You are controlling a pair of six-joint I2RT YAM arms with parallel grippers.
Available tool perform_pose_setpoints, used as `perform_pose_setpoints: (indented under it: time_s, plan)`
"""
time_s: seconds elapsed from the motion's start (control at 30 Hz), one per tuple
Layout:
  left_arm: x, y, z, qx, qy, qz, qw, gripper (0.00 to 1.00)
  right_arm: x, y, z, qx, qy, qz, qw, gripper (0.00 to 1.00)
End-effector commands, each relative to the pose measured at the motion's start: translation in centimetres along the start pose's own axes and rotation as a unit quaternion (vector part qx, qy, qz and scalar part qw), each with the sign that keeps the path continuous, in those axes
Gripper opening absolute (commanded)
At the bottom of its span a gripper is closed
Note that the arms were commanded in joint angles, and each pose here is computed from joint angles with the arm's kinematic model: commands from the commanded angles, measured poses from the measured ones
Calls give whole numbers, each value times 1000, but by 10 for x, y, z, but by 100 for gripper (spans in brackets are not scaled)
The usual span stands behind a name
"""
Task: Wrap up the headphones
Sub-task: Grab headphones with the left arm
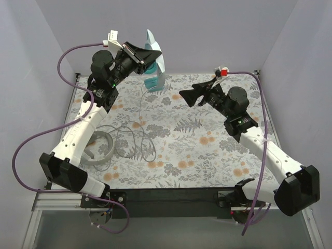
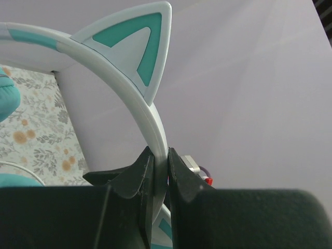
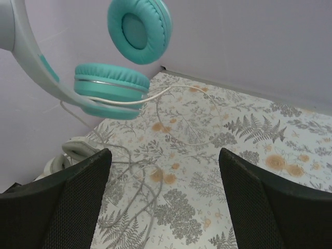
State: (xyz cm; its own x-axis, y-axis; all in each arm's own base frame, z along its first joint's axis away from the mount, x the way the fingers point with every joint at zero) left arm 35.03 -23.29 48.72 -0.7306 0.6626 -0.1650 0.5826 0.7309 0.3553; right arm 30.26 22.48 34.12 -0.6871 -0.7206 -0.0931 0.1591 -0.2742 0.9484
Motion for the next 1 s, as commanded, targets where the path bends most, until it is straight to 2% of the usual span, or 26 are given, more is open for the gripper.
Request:
perform_pose_setpoints:
  time_s: [0.0, 0.27, 0.47, 0.73, 0.97]
  plan:
    - [34, 9, -60, 2, -87, -5, 996, 0, -13, 44, 26, 54, 63, -63, 995, 88]
    - [46, 11, -66, 9, -89, 4, 996, 0, -28, 7, 6, 122, 34, -26, 992, 83]
    - [53, 7, -67, 18, -87, 9, 996, 0, -45, -2, 9, 158, -5, -29, 987, 86]
    - [62, 3, -69, 21, -86, 12, 996, 0, -67, 13, 11, 130, -9, -94, 987, 87]
    - [66, 1, -65, 23, -83, 12, 996, 0, -77, 38, 33, 121, 27, -140, 982, 85]
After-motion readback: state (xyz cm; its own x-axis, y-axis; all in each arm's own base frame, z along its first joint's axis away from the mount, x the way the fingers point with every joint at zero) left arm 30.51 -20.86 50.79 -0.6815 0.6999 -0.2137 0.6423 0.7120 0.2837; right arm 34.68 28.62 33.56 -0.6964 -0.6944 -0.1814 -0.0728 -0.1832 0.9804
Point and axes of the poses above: each gripper's point midway between its finger pads, its own x axis back along the fingers, its own z axis along the line the jaws close on, y = z × x, the point moved 4 cm from there along x, back along the fingers, and after that the axes turned 3 degrees about x, right-handed, at the moved point
